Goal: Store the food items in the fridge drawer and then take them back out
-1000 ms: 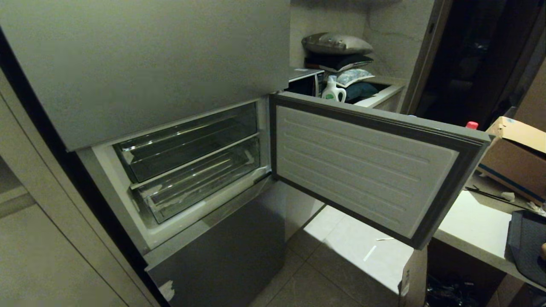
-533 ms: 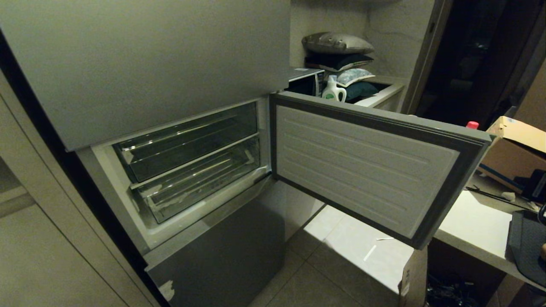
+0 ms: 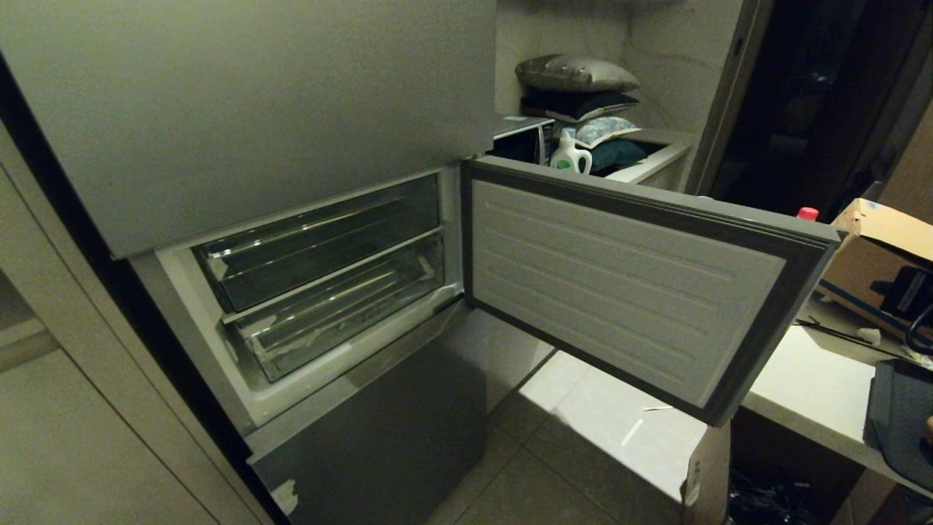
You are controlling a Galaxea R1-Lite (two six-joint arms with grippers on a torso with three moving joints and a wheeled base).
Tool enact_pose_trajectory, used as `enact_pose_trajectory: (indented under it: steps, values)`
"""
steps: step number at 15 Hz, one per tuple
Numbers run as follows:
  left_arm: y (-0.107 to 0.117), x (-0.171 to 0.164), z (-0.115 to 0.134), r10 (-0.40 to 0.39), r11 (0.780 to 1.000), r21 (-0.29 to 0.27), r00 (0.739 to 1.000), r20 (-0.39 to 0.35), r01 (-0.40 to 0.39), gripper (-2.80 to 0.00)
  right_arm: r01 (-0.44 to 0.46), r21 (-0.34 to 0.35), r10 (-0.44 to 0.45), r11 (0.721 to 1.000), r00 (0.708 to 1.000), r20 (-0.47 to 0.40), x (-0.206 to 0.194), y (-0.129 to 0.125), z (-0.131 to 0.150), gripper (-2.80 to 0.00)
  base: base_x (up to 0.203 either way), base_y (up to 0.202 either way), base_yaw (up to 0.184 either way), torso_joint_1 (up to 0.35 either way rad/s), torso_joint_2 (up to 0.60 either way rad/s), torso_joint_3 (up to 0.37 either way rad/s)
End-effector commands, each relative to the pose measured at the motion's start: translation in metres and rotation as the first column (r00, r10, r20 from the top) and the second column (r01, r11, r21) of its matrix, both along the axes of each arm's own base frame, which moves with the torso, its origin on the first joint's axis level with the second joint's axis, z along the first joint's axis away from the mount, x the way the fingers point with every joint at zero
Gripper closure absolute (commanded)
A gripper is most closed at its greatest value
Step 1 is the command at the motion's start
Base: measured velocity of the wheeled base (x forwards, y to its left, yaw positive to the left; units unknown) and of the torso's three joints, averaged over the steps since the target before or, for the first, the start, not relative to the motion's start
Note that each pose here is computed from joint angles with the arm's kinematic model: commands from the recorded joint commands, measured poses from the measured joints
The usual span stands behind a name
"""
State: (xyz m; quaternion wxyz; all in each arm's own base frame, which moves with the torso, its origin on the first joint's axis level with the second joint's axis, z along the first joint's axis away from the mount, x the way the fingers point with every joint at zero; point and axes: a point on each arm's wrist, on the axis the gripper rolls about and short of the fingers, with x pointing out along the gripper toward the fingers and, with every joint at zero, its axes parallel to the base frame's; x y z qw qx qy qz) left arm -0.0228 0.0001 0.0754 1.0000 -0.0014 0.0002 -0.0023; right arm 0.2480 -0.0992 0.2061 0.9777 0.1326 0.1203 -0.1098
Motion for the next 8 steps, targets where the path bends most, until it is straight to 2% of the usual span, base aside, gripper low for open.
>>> enact_pose_trajectory:
  steps: [1, 8]
  values:
    - [0.0, 0.0, 0.0, 0.0, 1.0, 0.0, 1.0, -0.003, 0.0, 0.0, 0.004, 0.001, -0.004, 1.0, 1.0, 0.003, 0.012, -0.006, 0.001, 0.0, 0.0, 0.0, 0.0, 0.0, 0.0, 0.0]
    - [0.0, 0.0, 0.0, -0.001, 1.0, 0.0, 1.0, -0.003, 0.001, 0.0, 0.033, -0.001, -0.033, 0.999, 0.999, 0.018, 0.021, -0.02, 0.006, 0.0, 0.0, 0.0, 0.0, 0.0, 0.0, 0.0]
